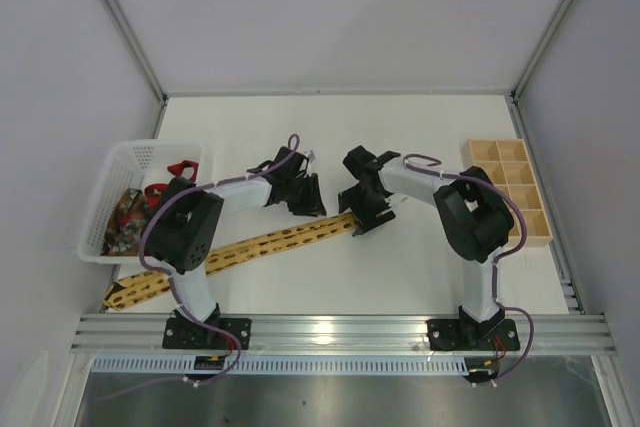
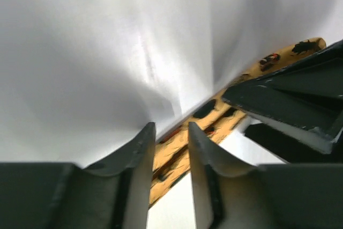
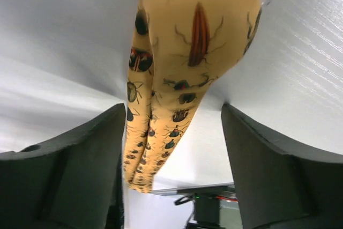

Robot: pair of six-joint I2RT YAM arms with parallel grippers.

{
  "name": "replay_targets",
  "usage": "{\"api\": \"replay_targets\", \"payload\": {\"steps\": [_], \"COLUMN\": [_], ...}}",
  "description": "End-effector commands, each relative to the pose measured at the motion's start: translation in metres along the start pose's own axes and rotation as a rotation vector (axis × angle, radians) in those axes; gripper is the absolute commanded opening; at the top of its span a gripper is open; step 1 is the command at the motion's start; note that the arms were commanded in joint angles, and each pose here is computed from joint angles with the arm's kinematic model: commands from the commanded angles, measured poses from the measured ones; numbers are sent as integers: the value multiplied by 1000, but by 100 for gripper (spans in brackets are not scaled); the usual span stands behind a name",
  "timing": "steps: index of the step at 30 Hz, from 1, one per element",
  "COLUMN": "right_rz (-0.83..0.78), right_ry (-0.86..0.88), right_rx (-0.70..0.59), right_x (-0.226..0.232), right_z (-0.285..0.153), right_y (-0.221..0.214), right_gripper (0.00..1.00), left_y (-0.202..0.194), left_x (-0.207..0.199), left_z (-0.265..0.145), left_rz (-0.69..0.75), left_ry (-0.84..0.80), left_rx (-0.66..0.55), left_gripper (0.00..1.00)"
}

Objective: Roll the ties
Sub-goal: Roll the tie

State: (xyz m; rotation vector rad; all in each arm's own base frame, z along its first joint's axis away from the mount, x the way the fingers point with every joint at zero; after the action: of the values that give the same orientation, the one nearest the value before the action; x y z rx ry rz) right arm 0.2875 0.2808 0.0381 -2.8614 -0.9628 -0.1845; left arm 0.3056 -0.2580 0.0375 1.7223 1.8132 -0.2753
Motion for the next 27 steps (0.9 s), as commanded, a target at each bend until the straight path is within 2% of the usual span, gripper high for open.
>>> {"api": "replay_targets", "payload": {"steps": [1,2,4,6,8,11,12,15,16,18,19,23,24,27], "right_rz": [-99,-112,-170,-243,-278,-362,-448,-570,-701,-825,-928,-1040,-1056,-1041], "right_ry": [-44,-49,-29,-3,13,99,137,162,162,220,224,404,526,746], "right_rx": [-67,-92,-97,-113,-142,-199,-227,-301,-335,-342,-358,-253,-208,-174], "right_x": [-20,-21,-19,-14,-12,-4,-3,-10,-16,-14,-18,-20,-14,-13], "right_z": [11,12,11,4,-3,-28,-44,-66,-77,-87,-93,-105,-115,-141], "right_y": [4,8,7,9,17,36,42,75,84,93,98,98,88,85], "right_gripper": [79,80,92,100,100,100,100,99,100,100,100,100,100,100], "left_y": [22,26,34,42,45,43,43,28,17,8,1,-30,-29,-35], "left_x": [0,-2,0,-10,-19,-25,-26,-30,-35,-39,-51,-59,-54,-47], "left_z": [-38,-46,-62,-84,-101,-113,-115,-119,-117,-117,-114,-89,-85,-65], "left_rz": [7,12,14,37,83,156,182,350,453,536,623,816,869,989], "left_ry": [73,79,129,119,117,114,110,119,134,174,162,155,198,267], "left_rx": [-180,-210,-264,-318,-349,-339,-341,-359,-353,-343,-325,-182,-170,-84], "left_gripper": [39,44,56,62,74,75,76,77,77,77,76,77,77,79]}}
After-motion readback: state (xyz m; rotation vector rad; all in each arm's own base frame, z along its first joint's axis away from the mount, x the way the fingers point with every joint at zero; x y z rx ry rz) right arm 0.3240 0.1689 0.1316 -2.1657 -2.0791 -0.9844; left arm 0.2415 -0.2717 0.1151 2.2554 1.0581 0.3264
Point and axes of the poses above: each gripper's point midway between its finger pads, its own z axis out along the fingers, its own x axis along the line the jaws close on, y = z × x, the point moved 2 cm from there along -z, back along the fingers, and after that the axes turned 7 degrees about -z, right-handed, at the moved point
